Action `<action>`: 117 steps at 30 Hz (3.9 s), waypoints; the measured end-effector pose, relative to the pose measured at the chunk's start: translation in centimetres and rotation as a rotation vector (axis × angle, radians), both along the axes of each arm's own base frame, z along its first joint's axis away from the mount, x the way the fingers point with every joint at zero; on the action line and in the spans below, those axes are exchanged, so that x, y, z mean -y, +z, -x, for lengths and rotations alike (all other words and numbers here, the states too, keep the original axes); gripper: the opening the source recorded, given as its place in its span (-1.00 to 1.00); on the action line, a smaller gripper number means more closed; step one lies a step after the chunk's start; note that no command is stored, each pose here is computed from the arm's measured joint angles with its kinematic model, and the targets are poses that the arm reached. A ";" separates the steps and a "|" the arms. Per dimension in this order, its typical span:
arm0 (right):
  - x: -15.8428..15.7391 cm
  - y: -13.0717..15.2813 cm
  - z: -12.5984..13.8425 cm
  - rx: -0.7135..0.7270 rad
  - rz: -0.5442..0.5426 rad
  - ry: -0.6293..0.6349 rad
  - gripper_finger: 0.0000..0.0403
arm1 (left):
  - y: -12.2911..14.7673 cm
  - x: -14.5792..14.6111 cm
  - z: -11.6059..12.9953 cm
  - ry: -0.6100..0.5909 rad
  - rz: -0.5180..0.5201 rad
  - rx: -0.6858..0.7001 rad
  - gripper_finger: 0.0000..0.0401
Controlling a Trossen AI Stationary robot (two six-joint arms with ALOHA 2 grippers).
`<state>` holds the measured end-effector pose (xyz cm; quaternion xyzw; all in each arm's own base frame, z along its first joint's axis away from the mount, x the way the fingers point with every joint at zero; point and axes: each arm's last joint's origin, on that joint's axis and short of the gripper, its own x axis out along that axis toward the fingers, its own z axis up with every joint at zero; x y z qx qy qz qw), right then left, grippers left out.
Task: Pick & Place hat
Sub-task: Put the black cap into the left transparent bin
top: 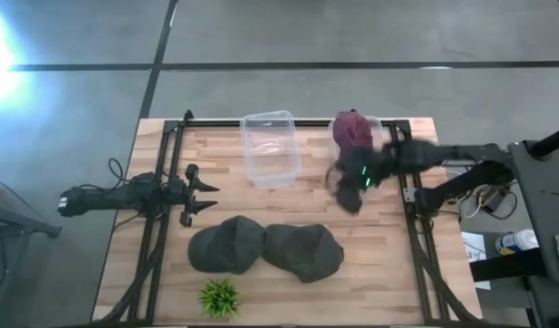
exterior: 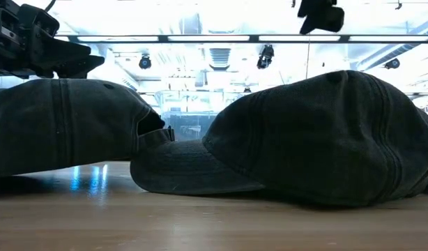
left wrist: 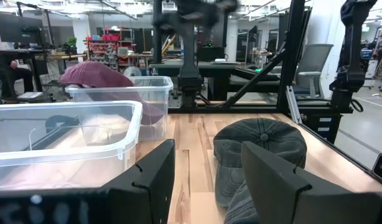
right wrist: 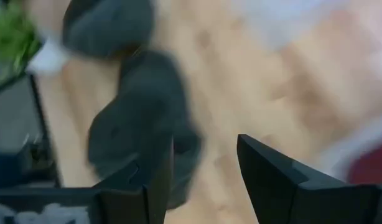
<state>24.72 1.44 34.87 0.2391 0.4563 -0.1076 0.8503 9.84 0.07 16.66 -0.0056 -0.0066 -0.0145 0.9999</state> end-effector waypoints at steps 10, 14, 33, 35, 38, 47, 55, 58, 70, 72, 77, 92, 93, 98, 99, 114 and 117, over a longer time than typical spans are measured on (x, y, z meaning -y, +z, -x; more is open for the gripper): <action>-7.9 -8.1 -5.3 -0.319 -0.131 0.031 -0.14 | 0.0 0.0 0.0 0.000 0.000 0.000 -0.11; -10.4 -9.2 -7.0 -0.263 -0.103 0.164 -0.14 | 0.0 0.0 0.0 0.000 0.000 0.000 -0.11; -18.0 -11.5 -14.7 -0.301 0.056 0.642 -0.10 | 0.0 0.0 0.0 0.000 0.000 0.000 -0.11; -18.7 -11.9 -15.0 -0.311 0.062 0.618 -0.04 | 0.0 0.0 0.0 0.000 0.000 0.000 -0.11; -19.3 -12.9 -15.4 -0.339 0.081 0.546 0.10 | 0.0 0.0 0.0 0.000 0.000 0.000 -0.11; -19.3 -11.7 -15.2 -0.328 0.253 0.364 0.49 | 0.0 0.0 0.0 0.000 0.000 -0.001 -0.11; -19.5 -13.8 -15.2 -0.378 0.202 0.362 0.60 | 0.0 0.0 0.0 0.000 0.000 -0.001 -0.11; -19.6 -14.6 -15.3 -0.392 0.202 0.348 0.62 | 0.0 0.0 0.0 0.000 0.000 -0.002 -0.11; -18.9 -18.4 -14.4 -0.535 0.172 0.270 0.04 | -0.1 0.0 -0.1 0.000 0.000 -0.009 -0.11; -18.9 -18.5 -14.4 -0.538 0.167 0.270 -0.22 | -0.1 0.0 -0.1 0.000 0.000 -0.009 -0.11; -18.9 -17.1 -14.3 -0.540 0.162 0.272 -0.87 | -0.1 0.0 -0.1 0.000 0.000 -0.009 -0.11; -9.9 4.2 -10.2 0.239 -0.049 -0.268 -0.96 | -0.1 0.0 -0.1 0.000 0.000 -0.011 -0.11; -9.1 5.2 -10.2 0.310 -0.037 -0.290 -0.96 | -0.1 0.0 -0.1 0.000 0.000 -0.011 -0.11; -4.0 9.2 -10.5 0.590 0.104 -0.387 -0.96 | -0.1 0.0 -0.1 0.000 0.000 -0.010 -0.11; -2.7 9.5 -10.7 0.609 0.137 -0.396 -0.96 | -0.1 0.0 -0.1 0.000 0.000 -0.010 -0.11; 11.8 2.5 -16.7 0.451 0.171 -0.351 -0.96 | -0.1 0.0 -0.1 0.000 0.000 -0.011 -0.11; 13.3 0.0 -17.5 0.360 0.172 -0.387 -0.96 | -0.1 0.0 -0.1 0.000 0.000 -0.011 -0.11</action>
